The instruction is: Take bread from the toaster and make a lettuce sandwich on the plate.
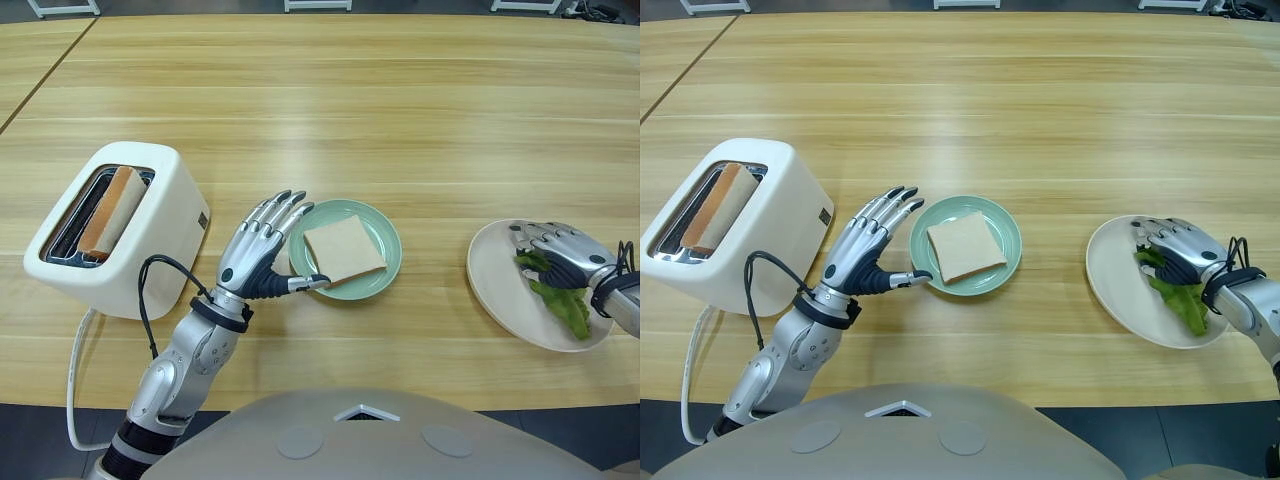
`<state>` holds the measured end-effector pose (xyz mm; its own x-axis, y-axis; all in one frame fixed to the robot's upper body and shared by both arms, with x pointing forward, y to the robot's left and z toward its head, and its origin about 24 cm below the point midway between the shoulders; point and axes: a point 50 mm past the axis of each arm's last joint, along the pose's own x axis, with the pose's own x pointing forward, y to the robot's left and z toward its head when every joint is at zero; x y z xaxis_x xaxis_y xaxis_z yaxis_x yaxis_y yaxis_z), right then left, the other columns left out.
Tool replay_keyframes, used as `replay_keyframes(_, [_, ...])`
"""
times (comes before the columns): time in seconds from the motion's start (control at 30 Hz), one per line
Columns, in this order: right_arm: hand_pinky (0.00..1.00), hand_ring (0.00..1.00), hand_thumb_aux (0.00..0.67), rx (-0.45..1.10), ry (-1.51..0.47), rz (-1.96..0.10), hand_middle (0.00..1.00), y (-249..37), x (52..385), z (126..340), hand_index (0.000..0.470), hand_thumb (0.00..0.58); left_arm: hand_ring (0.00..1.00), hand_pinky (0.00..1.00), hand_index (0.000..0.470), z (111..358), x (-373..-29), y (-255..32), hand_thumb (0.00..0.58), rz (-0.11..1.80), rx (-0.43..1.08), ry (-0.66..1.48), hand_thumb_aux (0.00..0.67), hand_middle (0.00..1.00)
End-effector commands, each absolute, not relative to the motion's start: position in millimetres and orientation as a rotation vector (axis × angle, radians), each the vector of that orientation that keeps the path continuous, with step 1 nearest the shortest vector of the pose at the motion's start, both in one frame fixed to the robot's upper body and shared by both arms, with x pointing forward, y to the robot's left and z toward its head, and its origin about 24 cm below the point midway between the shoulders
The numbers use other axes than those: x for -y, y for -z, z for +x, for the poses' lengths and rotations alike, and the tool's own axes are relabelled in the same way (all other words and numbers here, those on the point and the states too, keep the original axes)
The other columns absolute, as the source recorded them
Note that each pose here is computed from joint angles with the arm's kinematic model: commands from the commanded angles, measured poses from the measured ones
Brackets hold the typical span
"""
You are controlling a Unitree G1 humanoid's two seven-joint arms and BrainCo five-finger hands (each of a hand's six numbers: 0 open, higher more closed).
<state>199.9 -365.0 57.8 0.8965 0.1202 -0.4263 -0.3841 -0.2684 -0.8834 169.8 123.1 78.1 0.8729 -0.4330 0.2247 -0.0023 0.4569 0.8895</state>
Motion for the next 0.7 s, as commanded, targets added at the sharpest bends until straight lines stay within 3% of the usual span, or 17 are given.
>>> replay_keyframes(0.03, [0.0, 0.0, 0.638, -0.158, -0.486, -1.774, 0.0, -61.9, 362.0, 204.3, 0.448, 0.579, 0.0, 0.0, 0.02, 169.5, -125.3, -74.5, 0.049, 1.075, 0.435, 0.279, 0.029, 0.0])
replay_keyframes(0.07, [0.0, 0.0, 0.67, -0.148, -0.484, -1.769, 0.0, -62.1, 360.6, 204.9, 0.47, 0.58, 0.0, 0.0, 0.02, 169.8, -125.5, -74.3, 0.049, 1.075, 0.435, 0.279, 0.029, 0.0])
replay_keyframes(0.43, [0.0, 0.0, 0.67, 0.051, -0.433, -1.707, 0.0, -84.3, 341.4, 214.9, 0.47, 0.58, 0.0, 0.0, 0.018, 167.8, -125.6, -75.7, 0.045, 1.072, 0.441, 0.27, 0.026, 0.0])
replay_keyframes(0.7, [0.0, 0.0, 0.67, 0.274, -0.459, -1.528, 0.0, -112.9, 301.9, 220.3, 0.47, 0.58, 0.0, 0.0, 0.015, 167.1, -124.2, -83.1, 0.036, 1.002, 0.472, 0.245, 0.021, 0.0])
